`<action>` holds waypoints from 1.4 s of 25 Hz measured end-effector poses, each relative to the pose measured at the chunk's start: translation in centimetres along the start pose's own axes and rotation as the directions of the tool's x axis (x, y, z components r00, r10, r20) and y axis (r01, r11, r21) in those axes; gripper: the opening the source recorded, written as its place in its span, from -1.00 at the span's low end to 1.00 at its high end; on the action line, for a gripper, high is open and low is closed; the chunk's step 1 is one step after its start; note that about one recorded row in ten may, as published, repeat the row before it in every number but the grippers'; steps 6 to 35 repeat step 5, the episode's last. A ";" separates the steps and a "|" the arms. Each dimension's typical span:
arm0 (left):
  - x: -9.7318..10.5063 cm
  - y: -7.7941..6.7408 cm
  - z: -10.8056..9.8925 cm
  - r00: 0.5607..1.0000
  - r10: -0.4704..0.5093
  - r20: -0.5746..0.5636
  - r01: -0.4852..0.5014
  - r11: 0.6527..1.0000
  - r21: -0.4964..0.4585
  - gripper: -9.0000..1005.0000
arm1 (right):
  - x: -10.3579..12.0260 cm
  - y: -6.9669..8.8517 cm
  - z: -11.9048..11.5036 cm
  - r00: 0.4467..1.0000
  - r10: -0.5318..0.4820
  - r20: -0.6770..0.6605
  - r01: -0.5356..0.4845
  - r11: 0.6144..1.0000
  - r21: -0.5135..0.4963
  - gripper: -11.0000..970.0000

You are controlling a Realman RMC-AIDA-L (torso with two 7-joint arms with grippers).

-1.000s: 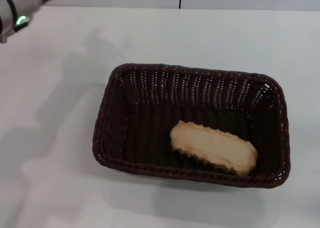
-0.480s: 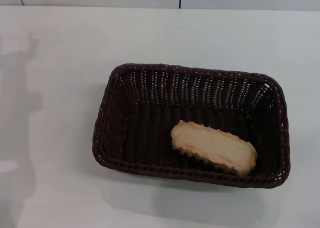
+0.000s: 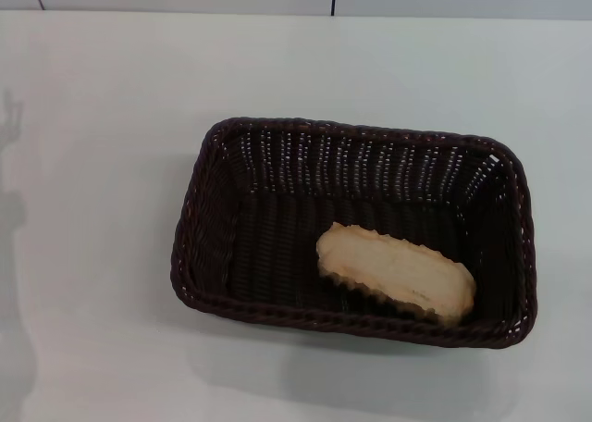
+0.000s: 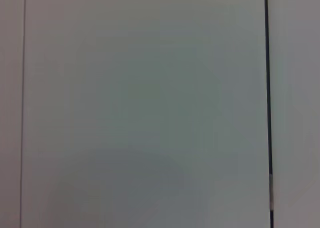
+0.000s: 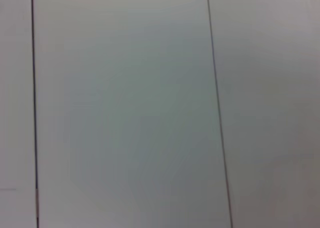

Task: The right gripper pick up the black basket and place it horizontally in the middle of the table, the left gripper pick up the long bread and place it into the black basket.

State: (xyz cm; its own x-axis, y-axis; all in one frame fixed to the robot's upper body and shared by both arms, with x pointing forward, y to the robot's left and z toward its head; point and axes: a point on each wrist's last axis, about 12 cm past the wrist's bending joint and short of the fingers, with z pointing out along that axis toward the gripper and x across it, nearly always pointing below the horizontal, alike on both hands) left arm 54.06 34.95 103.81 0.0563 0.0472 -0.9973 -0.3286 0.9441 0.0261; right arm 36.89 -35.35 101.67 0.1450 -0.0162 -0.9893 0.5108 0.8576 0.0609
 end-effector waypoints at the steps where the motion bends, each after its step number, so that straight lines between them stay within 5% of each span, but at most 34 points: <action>1: 0.1 0.1 -0.1 1.000 0.000 -0.007 0.000 1.000 0.000 0.70 | 0.0 0.0 0.0 1.000 -0.004 0.005 0.004 1.000 0.003 0.73; 35: 0.6 -0.2 -0.3 0.999 0.022 -0.040 -0.021 1.000 0.022 0.70 | 0.3 -0.3 0.2 0.999 -0.030 0.016 0.030 0.999 0.015 0.73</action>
